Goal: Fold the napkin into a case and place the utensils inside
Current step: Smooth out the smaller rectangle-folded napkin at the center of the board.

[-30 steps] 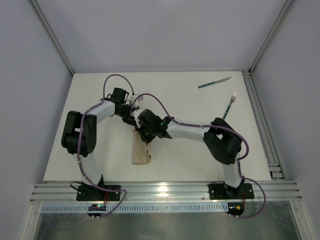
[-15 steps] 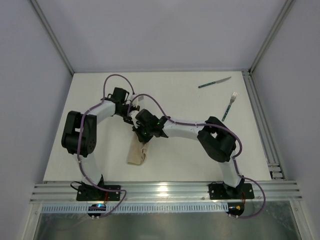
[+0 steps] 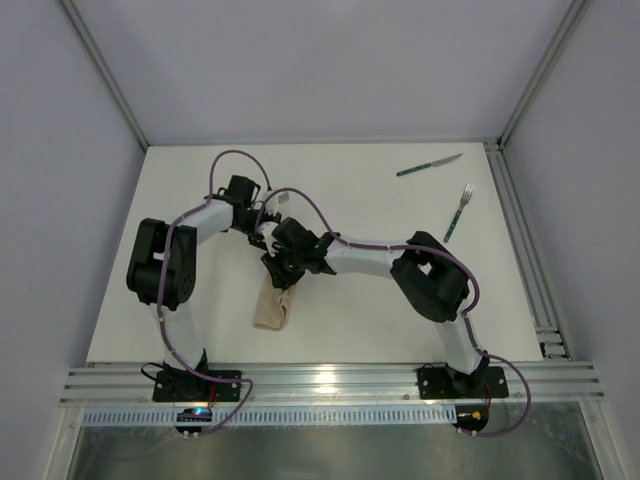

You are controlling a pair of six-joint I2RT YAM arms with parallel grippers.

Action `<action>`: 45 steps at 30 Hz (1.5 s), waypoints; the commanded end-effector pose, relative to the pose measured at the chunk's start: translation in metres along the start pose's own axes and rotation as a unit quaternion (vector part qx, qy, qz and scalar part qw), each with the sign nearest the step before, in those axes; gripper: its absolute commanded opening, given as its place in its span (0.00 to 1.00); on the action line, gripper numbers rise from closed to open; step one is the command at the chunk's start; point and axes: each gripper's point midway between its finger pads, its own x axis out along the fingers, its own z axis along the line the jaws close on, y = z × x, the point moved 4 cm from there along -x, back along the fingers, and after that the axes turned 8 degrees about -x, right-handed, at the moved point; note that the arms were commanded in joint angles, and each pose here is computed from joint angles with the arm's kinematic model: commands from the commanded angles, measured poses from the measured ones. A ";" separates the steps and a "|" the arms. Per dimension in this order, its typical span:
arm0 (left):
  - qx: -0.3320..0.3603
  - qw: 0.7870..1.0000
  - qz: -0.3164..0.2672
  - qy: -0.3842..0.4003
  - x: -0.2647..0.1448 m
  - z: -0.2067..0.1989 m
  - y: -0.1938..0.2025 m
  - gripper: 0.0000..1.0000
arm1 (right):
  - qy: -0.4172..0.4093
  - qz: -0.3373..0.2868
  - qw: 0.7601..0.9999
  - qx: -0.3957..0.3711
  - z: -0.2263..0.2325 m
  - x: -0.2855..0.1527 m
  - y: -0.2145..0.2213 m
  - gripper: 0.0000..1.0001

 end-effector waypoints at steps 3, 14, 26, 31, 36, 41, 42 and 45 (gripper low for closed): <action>0.015 0.999 0.036 0.007 0.006 -0.005 0.009 0.06 | 0.009 -0.055 0.998 -0.019 -0.001 -0.033 -0.032 0.43; 0.028 0.999 0.039 -0.005 0.008 -0.003 0.009 0.05 | -0.024 -0.124 0.992 -0.018 -0.007 -0.101 -0.056 0.51; 0.070 0.996 0.058 0.000 0.024 -0.024 0.005 0.05 | 0.015 -0.151 0.987 0.044 -0.103 -0.084 -0.014 0.59; 0.081 0.995 0.060 0.006 0.028 -0.032 0.001 0.05 | -0.016 -0.149 0.986 0.067 -0.110 -0.059 -0.003 0.59; 0.088 0.994 0.064 0.009 0.031 -0.036 0.001 0.05 | -0.018 -0.142 0.986 0.080 -0.112 -0.044 0.013 0.59; 0.088 0.994 0.066 0.012 0.031 -0.036 0.002 0.05 | -0.016 -0.144 0.986 0.087 -0.116 -0.031 0.021 0.59; 0.088 0.994 0.067 0.012 0.031 -0.037 0.003 0.05 | -0.016 -0.147 0.985 0.088 -0.116 -0.030 0.021 0.59; 0.088 0.994 0.067 0.011 0.031 -0.036 0.003 0.04 | -0.010 -0.144 0.985 0.092 -0.118 -0.025 0.027 0.59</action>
